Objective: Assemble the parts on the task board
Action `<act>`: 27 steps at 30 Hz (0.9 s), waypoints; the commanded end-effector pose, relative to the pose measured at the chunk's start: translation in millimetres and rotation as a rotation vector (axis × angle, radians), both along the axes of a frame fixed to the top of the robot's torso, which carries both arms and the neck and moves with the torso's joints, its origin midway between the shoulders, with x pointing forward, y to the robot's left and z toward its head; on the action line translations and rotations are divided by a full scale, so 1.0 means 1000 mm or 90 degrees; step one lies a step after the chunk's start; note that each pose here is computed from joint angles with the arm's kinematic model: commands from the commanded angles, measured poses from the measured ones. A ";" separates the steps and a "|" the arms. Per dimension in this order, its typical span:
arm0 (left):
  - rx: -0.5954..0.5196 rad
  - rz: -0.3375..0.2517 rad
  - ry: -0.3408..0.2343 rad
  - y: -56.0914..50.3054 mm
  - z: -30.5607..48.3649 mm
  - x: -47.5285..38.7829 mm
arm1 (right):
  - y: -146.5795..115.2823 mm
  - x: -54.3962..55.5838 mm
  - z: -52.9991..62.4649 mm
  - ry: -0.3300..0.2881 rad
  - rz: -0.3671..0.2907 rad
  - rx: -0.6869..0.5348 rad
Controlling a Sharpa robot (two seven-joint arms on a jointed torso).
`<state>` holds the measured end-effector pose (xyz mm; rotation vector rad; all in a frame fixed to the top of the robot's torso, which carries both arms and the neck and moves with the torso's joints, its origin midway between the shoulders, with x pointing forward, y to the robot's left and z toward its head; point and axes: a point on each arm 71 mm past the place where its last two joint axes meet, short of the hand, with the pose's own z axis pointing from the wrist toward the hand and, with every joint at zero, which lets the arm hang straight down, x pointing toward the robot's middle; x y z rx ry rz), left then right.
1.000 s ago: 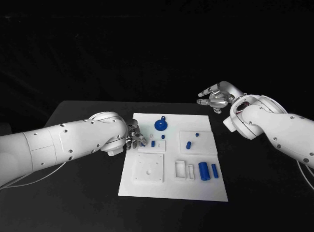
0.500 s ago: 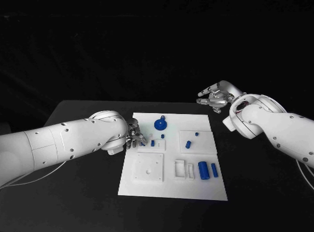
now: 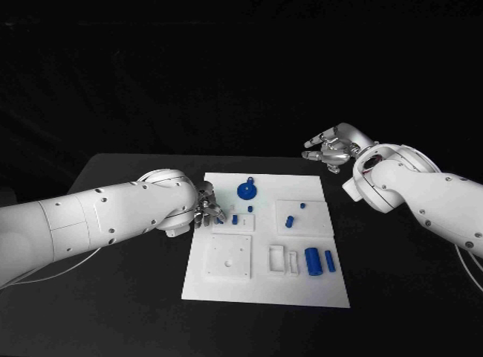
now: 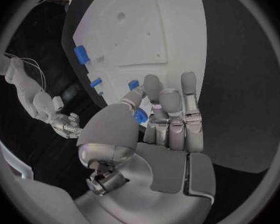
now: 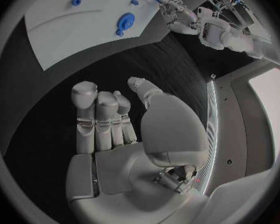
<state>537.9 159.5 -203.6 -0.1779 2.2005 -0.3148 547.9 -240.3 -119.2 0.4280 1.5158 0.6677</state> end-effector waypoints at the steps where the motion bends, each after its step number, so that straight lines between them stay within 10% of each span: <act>1: 0.010 -0.030 0.034 -0.008 -0.0101 -0.0073 | 0.001 0.000 -0.001 0.004 0.007 -0.002; 27: 0.020 -0.040 0.033 -0.009 -0.0101 -0.0087 | 0.001 0.000 -0.004 0.007 0.007 -0.003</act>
